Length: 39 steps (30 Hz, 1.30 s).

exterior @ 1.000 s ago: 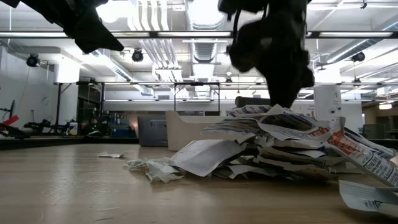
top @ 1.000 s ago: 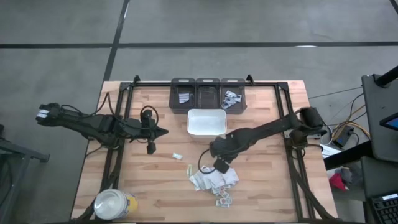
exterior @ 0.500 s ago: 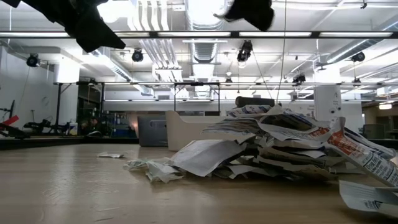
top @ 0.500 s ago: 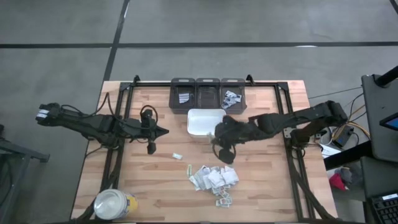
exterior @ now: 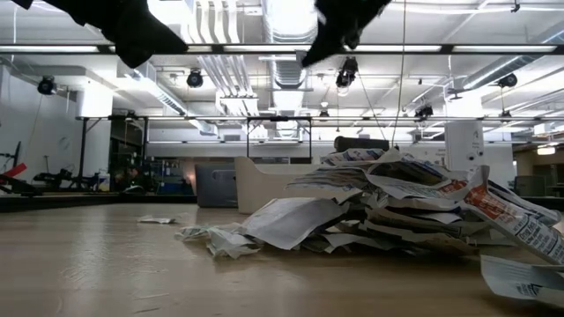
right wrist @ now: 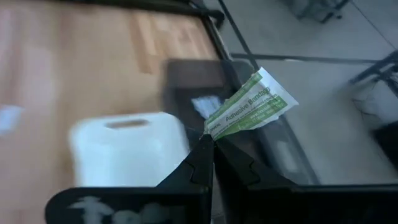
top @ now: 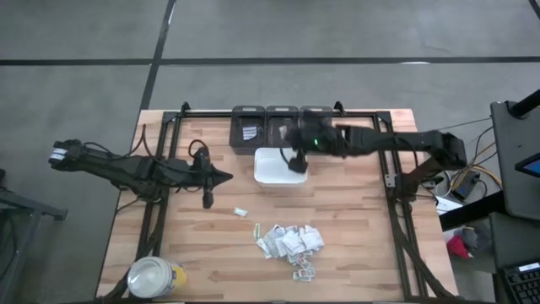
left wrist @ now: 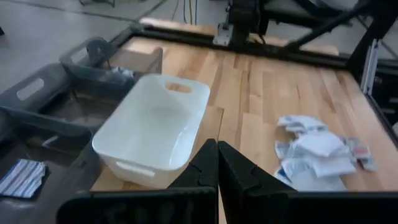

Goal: Pick & Place First Aid Supplies
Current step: Put the green band aid into the middle black bin

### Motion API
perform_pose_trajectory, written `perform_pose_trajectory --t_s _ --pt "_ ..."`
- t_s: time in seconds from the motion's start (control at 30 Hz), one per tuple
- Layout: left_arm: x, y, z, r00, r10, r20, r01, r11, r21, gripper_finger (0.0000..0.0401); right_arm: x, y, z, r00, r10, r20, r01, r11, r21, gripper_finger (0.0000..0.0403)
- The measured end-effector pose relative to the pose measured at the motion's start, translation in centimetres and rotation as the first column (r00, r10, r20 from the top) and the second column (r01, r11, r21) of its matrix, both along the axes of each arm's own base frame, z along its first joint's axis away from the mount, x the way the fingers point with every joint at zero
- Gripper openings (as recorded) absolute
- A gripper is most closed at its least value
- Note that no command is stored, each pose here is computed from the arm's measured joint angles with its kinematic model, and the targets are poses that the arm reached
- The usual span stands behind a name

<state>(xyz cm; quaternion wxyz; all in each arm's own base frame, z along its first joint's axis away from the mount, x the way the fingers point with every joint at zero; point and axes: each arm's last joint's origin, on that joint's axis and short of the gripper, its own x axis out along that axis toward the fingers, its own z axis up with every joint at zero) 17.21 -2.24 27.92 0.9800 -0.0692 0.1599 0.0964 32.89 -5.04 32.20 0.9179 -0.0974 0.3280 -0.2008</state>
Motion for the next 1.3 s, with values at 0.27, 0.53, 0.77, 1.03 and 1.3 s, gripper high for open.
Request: perform_pose_trajectory --t_s 0.27,0.53,0.77,1.03,1.3 --pt "0.5 0.3 0.3 0.987 0.150 0.059 -0.152 0.988 0.039 0.0000 -0.4 -8.1 -2.3 0.997 0.010 -0.071 -0.005 0.998 0.065 0.0008" --pt "0.8 0.7 0.1 0.949 0.308 0.065 -0.314 0.945 0.095 0.0000 0.4 -13.5 -4.3 0.990 0.021 -0.138 0.003 0.985 0.171 0.0008" --pt "1.2 0.8 0.0 0.928 0.363 0.078 -0.370 0.923 0.107 0.0000 2.7 -16.6 -6.8 0.950 0.062 -0.305 0.018 0.968 0.251 0.0008" --pt "1.6 0.8 -0.4 0.915 0.397 0.074 -0.403 0.912 0.077 0.0000 4.2 -19.5 -10.0 0.878 0.148 -0.454 0.073 0.898 0.434 0.0008" --pt "2.3 0.7 -1.1 0.909 0.414 0.055 -0.417 0.908 0.042 0.0000 6.3 -20.5 -11.3 0.835 0.210 -0.508 0.060 0.884 0.464 0.0008"
